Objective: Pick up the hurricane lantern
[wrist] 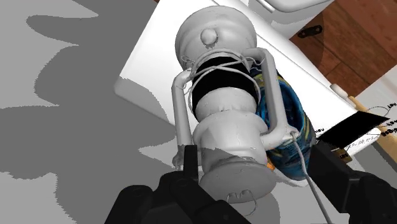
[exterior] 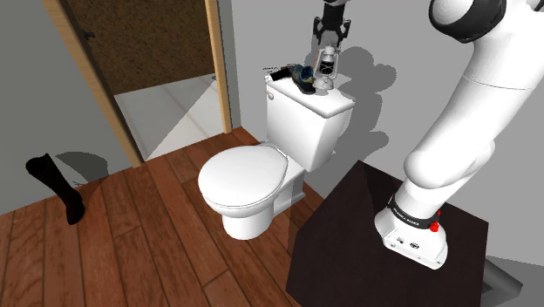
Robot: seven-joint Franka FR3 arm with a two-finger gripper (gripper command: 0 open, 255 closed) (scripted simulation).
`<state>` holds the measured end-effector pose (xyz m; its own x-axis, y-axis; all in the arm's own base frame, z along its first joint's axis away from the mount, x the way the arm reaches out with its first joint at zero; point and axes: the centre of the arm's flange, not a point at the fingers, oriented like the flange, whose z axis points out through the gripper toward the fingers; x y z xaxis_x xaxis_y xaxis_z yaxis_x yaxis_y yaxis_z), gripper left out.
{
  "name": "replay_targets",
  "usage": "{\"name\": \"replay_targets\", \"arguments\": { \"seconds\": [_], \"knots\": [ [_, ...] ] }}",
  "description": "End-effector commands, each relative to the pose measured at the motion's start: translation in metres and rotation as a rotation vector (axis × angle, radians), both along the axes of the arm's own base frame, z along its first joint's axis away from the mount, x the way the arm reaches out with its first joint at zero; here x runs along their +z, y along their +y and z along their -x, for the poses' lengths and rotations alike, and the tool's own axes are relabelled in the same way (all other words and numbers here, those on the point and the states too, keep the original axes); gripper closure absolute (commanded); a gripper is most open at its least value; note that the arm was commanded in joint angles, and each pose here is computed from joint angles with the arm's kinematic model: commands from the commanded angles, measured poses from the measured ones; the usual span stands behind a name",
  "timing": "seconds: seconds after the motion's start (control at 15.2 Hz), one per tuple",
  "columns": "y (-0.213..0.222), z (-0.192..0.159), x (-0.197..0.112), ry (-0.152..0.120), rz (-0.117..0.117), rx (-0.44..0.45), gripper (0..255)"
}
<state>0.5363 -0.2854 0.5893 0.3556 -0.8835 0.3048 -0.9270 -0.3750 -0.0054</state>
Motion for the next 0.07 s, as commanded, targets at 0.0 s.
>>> {"name": "replay_targets", "arguments": {
  "seconds": [0.0],
  "knots": [
    [0.0003, -0.0008, 0.0036, -0.001, 0.001, 0.000, 255]
  ]
}}
